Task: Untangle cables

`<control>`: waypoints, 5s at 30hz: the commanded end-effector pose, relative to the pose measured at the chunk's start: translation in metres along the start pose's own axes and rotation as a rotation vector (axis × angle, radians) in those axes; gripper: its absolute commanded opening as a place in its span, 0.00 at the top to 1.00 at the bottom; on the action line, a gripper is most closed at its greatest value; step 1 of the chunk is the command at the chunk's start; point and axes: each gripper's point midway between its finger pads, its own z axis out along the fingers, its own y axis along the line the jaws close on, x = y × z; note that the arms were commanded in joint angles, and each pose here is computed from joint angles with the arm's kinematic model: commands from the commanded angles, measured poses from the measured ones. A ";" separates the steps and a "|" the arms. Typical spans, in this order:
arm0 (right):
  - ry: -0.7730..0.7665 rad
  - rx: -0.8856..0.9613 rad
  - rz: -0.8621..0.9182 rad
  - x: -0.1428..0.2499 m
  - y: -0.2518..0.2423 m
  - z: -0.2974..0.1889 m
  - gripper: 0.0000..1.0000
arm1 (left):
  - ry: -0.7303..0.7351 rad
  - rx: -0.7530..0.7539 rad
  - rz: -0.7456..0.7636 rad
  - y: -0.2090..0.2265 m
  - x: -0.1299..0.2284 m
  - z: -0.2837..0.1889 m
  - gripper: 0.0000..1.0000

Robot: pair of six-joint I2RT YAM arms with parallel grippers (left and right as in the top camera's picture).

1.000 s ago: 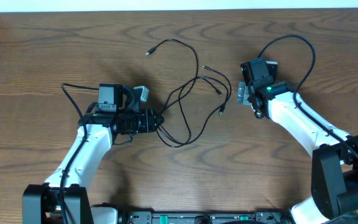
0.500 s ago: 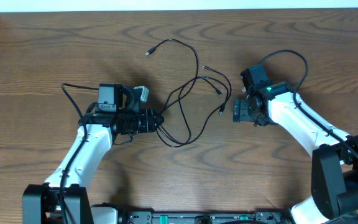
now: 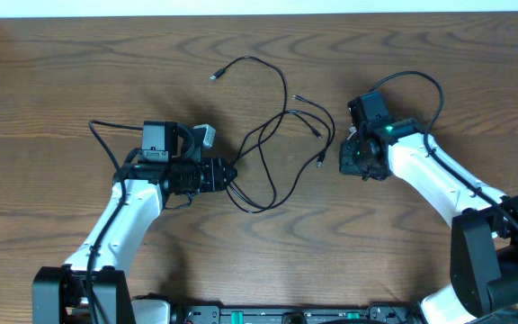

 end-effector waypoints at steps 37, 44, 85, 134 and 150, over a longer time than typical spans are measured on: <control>-0.272 0.329 0.003 -0.051 -0.054 -0.023 0.73 | -0.019 -0.007 0.005 -0.002 -0.007 -0.004 0.51; -0.290 0.320 0.007 -0.055 -0.052 -0.023 0.29 | -0.019 -0.007 0.005 -0.002 -0.007 -0.004 0.51; -0.683 0.459 0.263 -0.112 -0.185 -0.168 0.99 | -0.004 -0.012 -0.005 -0.001 -0.003 -0.003 0.01; -0.413 0.184 0.734 -0.071 -0.274 -0.088 0.56 | -0.006 -0.035 -0.006 0.003 -0.003 -0.003 0.00; -0.280 0.173 0.586 -0.077 -0.268 -0.004 0.99 | -0.006 -0.035 -0.005 0.003 -0.003 -0.003 0.00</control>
